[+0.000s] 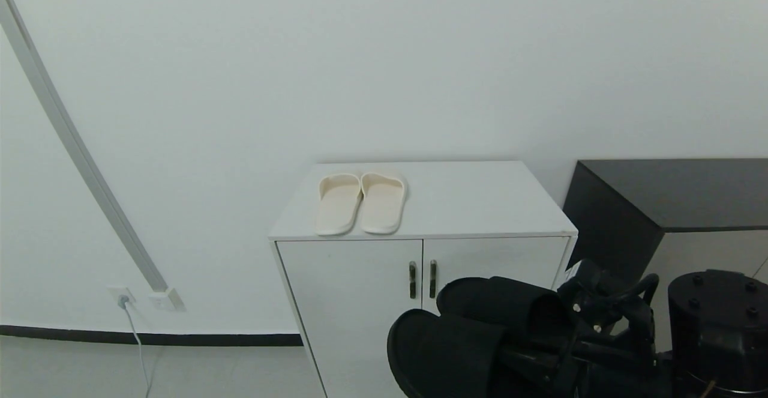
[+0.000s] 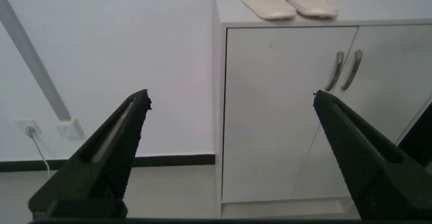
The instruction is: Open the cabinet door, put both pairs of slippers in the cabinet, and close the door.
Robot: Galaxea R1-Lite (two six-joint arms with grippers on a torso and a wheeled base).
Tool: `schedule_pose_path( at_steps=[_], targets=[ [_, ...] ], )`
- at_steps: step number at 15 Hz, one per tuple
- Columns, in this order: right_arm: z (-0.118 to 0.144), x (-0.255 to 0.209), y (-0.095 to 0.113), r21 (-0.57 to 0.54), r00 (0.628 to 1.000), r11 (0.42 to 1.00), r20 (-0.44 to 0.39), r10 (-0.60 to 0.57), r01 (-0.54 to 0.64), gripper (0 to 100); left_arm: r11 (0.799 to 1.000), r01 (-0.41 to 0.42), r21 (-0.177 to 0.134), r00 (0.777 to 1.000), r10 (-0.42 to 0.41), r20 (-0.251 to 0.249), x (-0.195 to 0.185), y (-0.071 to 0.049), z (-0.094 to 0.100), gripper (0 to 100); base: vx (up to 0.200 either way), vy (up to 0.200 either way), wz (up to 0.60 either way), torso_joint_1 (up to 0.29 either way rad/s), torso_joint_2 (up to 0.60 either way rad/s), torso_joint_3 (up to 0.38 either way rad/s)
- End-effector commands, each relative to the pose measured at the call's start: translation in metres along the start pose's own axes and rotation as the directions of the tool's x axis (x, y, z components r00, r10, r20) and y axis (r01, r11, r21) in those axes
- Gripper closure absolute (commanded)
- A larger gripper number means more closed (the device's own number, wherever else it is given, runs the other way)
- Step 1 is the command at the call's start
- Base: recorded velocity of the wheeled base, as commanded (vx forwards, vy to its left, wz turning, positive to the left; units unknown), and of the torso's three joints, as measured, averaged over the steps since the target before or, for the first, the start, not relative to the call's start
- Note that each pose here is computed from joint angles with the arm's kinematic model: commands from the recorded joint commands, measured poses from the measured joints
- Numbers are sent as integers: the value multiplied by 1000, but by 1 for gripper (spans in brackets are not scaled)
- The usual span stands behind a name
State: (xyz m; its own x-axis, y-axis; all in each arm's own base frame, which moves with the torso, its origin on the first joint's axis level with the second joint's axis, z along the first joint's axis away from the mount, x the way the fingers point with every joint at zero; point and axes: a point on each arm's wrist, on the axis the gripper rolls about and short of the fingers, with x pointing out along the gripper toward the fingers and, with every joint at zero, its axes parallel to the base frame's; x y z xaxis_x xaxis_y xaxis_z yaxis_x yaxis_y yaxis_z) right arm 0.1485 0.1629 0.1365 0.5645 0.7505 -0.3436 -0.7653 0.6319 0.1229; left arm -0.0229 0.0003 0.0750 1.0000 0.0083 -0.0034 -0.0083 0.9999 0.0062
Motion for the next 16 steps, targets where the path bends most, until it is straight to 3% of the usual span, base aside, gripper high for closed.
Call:
schedule_pose_path(
  at_steps=[1,16],
  targets=[
    [-2,-1,0,0,1000,1000,-5,2,-2,100,1000,-1,0,1000,1,-1,0,0,0,0,0,0,0,-217,510,286],
    [-7,-1,3,-24,1000,1000,-25,13,-13,100,1000,1,0,1000,-1,-1,0,0,0,0,0,0,0,-203,525,321]
  ],
)
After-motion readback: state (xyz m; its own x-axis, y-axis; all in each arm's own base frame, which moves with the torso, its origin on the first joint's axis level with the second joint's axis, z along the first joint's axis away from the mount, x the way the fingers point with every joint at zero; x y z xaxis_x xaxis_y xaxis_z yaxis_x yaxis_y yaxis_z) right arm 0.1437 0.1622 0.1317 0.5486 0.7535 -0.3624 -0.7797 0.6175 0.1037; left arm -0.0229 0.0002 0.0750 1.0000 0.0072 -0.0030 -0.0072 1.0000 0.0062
